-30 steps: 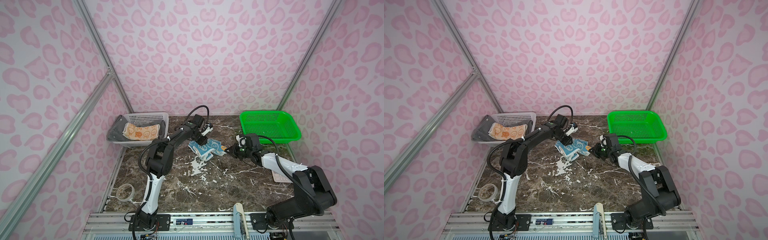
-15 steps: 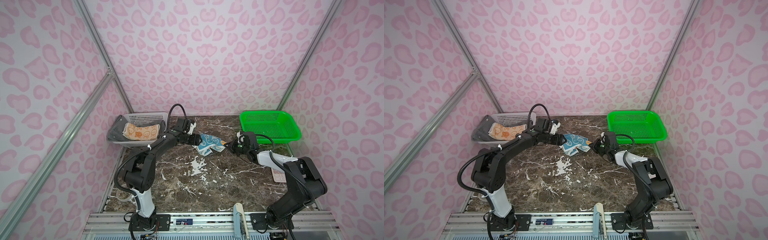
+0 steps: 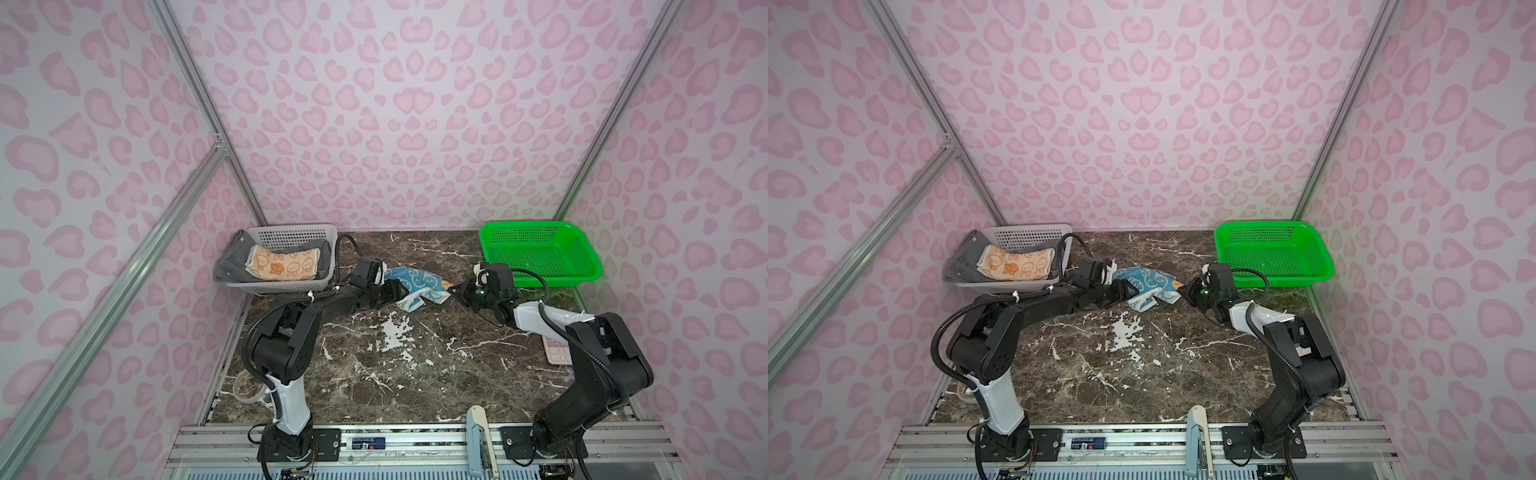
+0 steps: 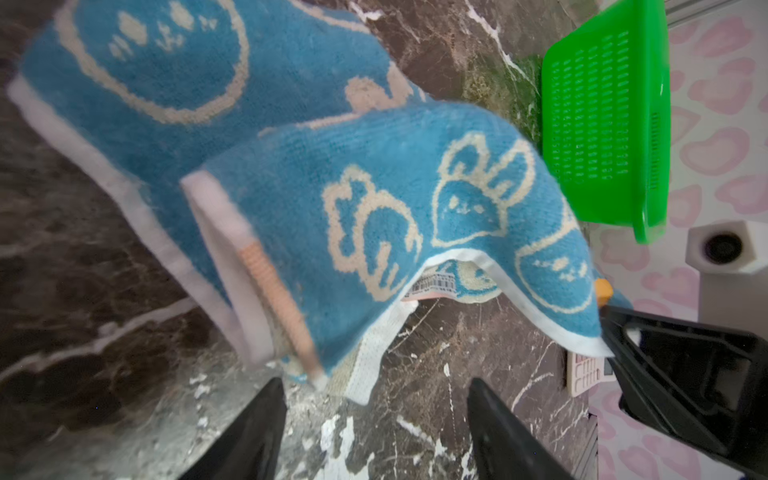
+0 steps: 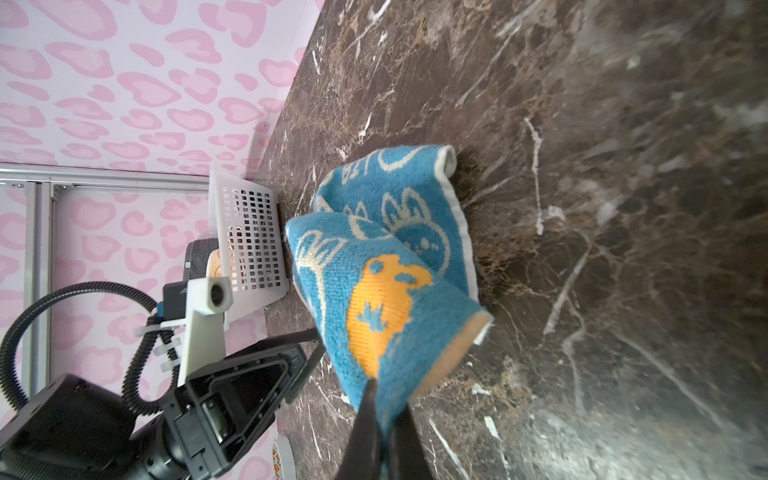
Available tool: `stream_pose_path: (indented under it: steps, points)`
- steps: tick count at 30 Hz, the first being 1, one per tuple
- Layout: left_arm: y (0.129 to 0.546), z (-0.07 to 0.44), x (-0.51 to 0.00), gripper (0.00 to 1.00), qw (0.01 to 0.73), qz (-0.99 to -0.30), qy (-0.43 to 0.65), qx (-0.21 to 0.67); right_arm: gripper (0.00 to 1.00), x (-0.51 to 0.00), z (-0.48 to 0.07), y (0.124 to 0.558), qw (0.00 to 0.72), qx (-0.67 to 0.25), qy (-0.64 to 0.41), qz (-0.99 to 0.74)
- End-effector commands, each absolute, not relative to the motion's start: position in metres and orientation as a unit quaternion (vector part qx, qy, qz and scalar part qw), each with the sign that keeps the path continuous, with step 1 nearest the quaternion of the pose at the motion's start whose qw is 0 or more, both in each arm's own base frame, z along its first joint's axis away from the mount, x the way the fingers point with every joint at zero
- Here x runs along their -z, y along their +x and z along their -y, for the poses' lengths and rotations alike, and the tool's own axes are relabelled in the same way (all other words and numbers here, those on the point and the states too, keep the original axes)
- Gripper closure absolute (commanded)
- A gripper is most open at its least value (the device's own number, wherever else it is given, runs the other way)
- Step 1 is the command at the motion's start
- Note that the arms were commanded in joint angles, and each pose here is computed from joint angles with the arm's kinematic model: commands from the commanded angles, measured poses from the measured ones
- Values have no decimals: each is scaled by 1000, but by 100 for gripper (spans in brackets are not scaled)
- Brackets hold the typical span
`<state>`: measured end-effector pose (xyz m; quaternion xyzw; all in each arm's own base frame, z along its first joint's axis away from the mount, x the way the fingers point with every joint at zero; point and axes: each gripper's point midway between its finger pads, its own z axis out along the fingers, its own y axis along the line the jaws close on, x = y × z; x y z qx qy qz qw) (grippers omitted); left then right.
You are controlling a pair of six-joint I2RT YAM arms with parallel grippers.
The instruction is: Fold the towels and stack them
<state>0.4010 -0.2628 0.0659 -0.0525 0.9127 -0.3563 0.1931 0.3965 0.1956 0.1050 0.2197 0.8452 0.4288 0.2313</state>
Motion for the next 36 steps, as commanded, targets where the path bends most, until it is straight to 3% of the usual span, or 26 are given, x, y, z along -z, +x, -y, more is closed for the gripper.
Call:
stream_pose_path:
  steps: [1, 14, 24, 36]
  points:
    - [412, 270, -68, 34, 199, -902, -69, 376, 100, -105, -194, 397, 240, -428, 214, -845]
    - [414, 275, -59, 62, 185, -902, -72, 382, 100, -103, -191, 396, 239, -422, 213, -848]
    - [412, 277, -69, 76, 185, -899, -63, 392, 100, -102, -191, 396, 238, -421, 212, -849]
    - [405, 281, -88, 65, 181, -894, -50, 408, 100, -99, -189, 393, 236, -413, 208, -854]
